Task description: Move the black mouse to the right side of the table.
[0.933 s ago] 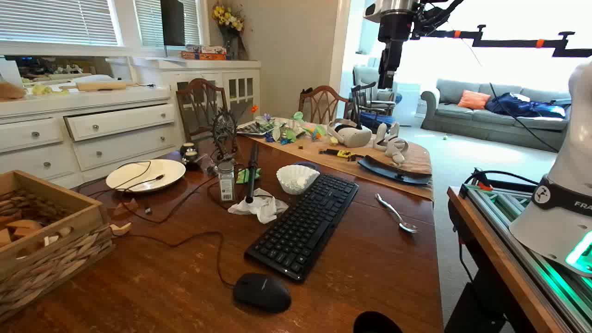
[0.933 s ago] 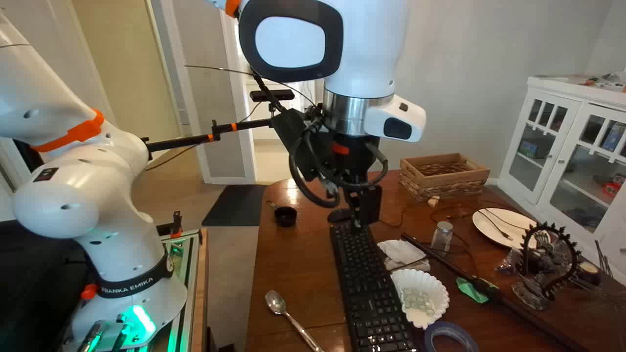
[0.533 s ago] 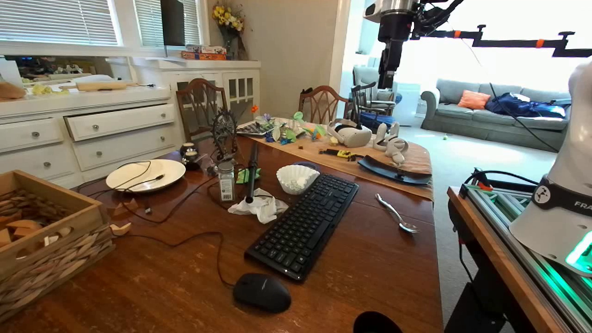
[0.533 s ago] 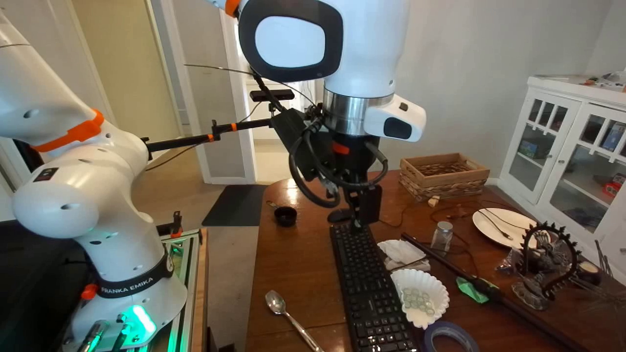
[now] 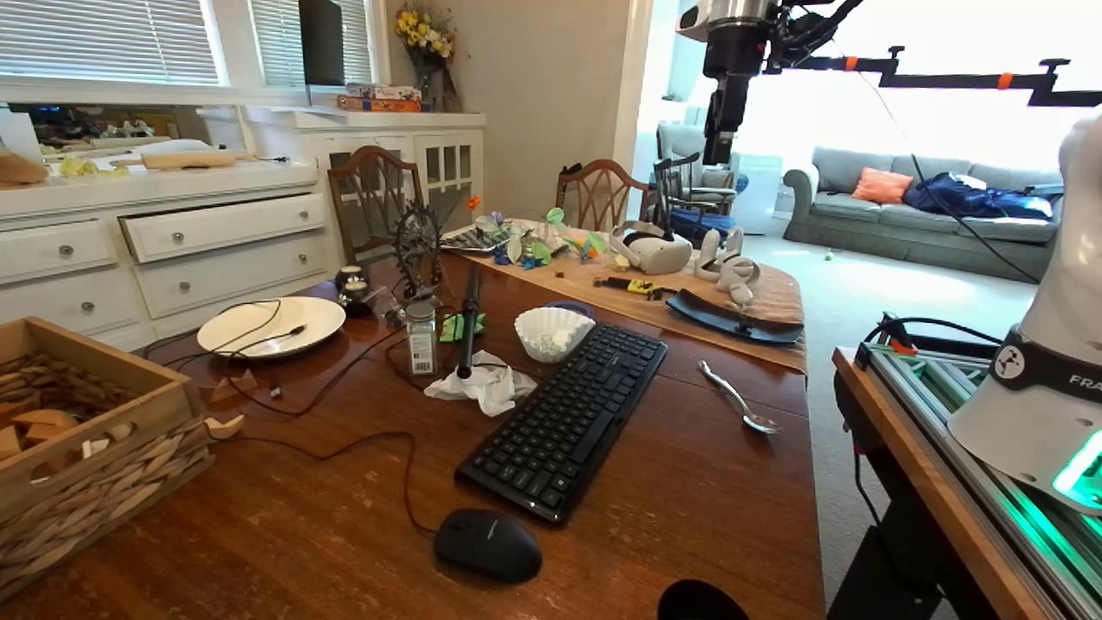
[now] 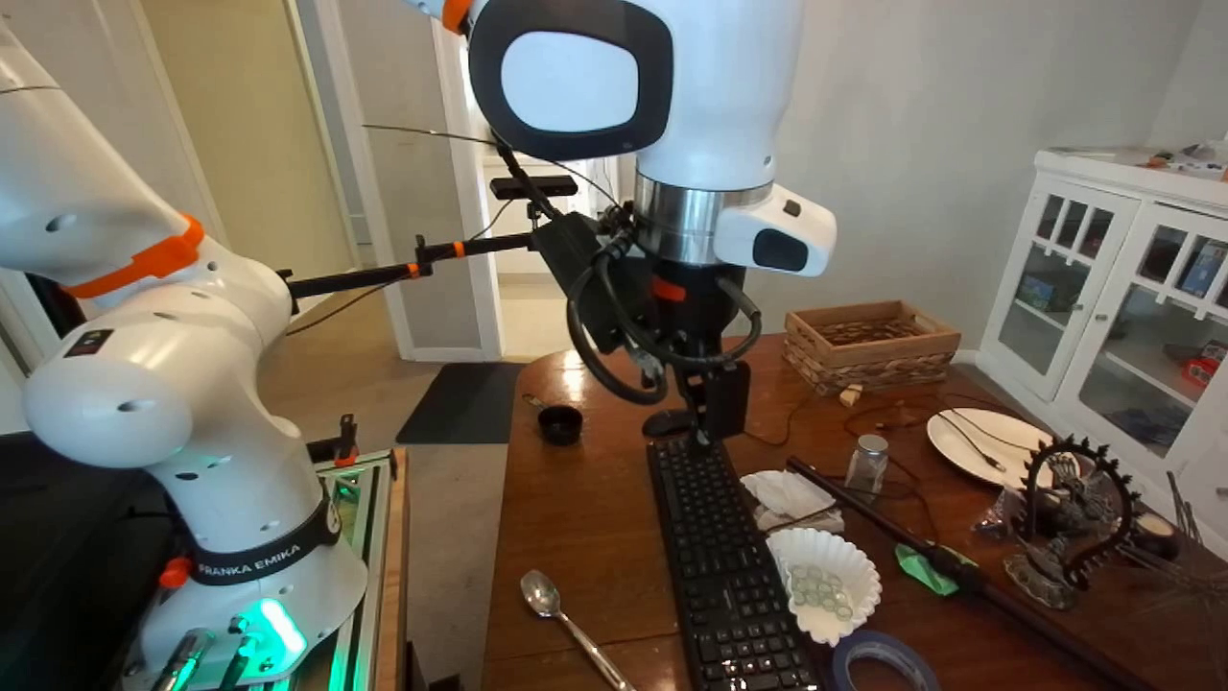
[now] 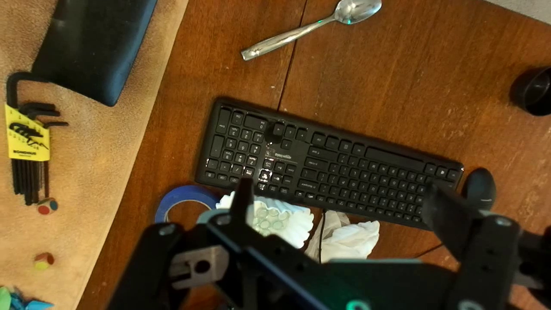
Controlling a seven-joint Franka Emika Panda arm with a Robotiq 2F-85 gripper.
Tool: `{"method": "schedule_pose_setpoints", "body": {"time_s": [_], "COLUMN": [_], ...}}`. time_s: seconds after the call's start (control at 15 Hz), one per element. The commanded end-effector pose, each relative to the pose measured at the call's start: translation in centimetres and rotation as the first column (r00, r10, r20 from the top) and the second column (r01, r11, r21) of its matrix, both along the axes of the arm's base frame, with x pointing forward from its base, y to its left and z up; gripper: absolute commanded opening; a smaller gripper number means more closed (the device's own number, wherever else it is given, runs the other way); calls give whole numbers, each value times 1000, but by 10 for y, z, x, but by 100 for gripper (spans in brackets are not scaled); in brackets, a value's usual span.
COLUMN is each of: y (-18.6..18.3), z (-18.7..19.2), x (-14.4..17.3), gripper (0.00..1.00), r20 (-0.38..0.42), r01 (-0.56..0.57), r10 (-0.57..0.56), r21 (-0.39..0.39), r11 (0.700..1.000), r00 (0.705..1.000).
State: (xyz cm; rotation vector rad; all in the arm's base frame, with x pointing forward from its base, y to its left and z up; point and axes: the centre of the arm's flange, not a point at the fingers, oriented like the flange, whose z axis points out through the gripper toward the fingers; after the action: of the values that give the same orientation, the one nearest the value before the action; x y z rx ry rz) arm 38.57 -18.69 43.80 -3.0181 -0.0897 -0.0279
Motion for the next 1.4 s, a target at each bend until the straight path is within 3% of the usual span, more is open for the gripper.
{"method": "schedule_pose_setpoints", "body": {"time_s": [0.0, 0.47, 0.6, 0.8, 1.0, 1.2, 1.27, 1.33], "y": [27, 139, 169, 201, 230, 268, 248, 256], "z": [-9, -55, -68, -88, -111, -135, -122, -128], "x": [34, 111, 132, 157, 174, 171, 162, 162], "gripper": [100, 100, 100, 100, 100, 100, 100, 100], "r20": [9, -75, -1, 31, 37, -26, -3, -13], "r01": [90, 119, 139, 117, 95, -17, 31, 18], "r10": [-89, -126, -141, -113, -90, 13, -32, -20], "r21": [-43, -93, -155, -168, -166, -152, -147, -147], "r11": [995, 989, 978, 979, 982, 988, 989, 989], "r00": [996, 989, 990, 993, 995, 1000, 999, 1000]}}
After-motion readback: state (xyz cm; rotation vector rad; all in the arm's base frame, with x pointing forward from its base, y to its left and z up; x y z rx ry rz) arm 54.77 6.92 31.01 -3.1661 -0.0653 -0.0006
